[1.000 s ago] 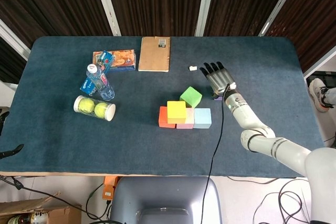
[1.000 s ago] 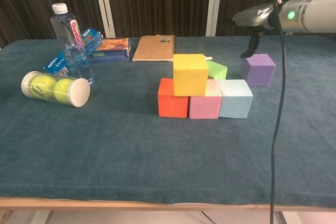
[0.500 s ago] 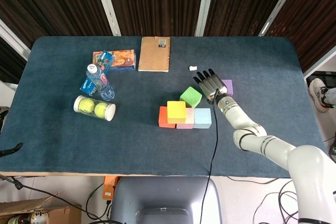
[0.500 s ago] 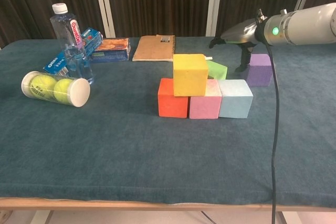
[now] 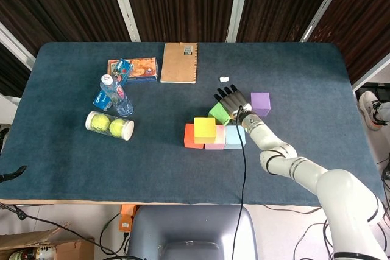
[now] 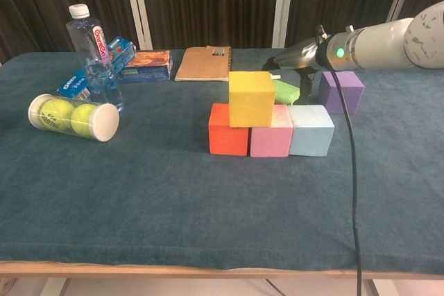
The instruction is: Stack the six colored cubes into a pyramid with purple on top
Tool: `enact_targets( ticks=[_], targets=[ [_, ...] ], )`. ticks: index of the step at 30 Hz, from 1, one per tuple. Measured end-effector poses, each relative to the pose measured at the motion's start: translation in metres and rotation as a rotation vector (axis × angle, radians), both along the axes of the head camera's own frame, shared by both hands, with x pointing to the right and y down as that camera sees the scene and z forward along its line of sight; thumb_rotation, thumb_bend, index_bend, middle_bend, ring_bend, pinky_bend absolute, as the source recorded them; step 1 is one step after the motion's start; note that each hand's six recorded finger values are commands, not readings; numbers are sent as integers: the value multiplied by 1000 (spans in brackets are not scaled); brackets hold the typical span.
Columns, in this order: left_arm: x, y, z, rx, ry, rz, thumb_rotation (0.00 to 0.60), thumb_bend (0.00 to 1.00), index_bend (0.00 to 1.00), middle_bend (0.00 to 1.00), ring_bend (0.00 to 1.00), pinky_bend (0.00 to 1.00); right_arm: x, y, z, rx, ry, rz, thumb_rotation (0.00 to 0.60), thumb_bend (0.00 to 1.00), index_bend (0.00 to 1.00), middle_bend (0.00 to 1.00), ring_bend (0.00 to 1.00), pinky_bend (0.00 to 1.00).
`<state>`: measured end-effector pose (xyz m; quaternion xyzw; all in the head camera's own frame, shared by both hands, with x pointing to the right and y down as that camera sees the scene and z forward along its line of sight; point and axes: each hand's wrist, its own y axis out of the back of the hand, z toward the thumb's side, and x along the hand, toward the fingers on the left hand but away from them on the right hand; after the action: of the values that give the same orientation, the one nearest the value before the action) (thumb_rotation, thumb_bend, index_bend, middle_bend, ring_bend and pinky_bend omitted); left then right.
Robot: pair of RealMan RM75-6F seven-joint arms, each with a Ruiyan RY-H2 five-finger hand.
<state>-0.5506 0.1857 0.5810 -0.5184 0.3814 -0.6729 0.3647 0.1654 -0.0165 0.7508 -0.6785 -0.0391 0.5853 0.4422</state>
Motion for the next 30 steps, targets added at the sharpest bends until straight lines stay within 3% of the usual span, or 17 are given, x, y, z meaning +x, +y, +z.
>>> enact_targets(
  ticks=[6, 15, 22, 30],
  targets=[
    [0, -1, -2, 16, -44, 21, 575, 157, 113, 46, 0, 87, -3, 4, 3, -21, -5, -6, 598, 271, 250, 0, 0, 0],
    [1, 0, -2, 23, -41, 23, 574, 157, 111, 45, 0, 87, -3, 1, 2, -7, -41, 32, 600, 274, 524, 0, 0, 0],
    [3, 2, -5, 34, -37, 29, 575, 158, 111, 45, 0, 87, 6, -11, -12, 45, -92, 94, 600, 274, 563, 3, 0, 0],
    [10, 6, -13, 61, -23, 66, 575, 157, 111, 45, 0, 87, 23, -9, -56, 78, -210, 200, 600, 274, 576, 14, 0, 0]
  ],
)
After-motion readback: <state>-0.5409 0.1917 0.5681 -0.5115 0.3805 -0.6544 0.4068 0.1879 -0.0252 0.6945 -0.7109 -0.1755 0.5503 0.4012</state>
